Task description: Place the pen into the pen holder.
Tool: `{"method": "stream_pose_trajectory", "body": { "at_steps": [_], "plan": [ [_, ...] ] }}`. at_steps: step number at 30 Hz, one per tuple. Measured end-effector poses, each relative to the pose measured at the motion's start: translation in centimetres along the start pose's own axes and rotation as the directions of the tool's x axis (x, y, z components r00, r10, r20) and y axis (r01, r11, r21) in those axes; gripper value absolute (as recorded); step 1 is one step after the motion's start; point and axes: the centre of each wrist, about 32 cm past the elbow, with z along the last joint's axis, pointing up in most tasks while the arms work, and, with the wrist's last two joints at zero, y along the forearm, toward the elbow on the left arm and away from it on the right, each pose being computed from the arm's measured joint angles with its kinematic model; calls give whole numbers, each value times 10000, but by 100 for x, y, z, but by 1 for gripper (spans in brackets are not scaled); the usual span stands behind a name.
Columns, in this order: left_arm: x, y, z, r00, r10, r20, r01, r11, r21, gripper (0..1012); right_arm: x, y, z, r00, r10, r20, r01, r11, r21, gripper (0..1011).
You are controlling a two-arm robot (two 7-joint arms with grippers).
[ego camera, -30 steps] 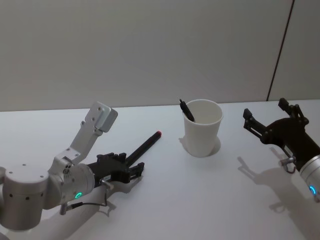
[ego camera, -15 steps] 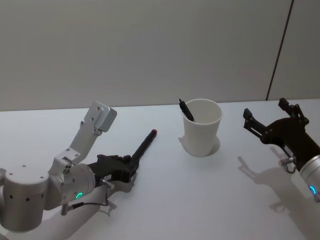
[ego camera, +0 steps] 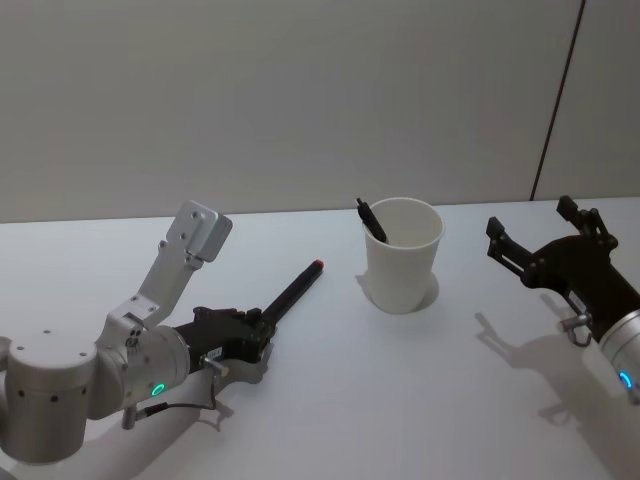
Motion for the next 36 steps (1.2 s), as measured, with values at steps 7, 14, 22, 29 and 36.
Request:
{"method": "stream_pose_trajectory", "body": {
  "at_steps": [7,14,22,29,36],
  "plan": [
    [4,3,1,10000,26,-21,-26,10000,-54,180,0,0,0,10000,1,0,-1,10000,0,1001],
    [16,37,-11,9994,288,-171,-296,9981,-541,181,0,0,0,10000,0,1,0,10000,1,1001],
    [35,113,-17,9962,718,-499,-787,9851,-1527,181,0,0,0,10000,0,0,0,10000,0,1001],
    [51,196,-28,9918,914,-896,-1121,9582,-2632,182,0,0,0,10000,0,1,0,10000,0,1001],
    [62,279,-34,9905,730,-1161,-1118,9201,-3755,182,0,0,0,10000,0,0,0,10000,0,1001]
  ]
}}
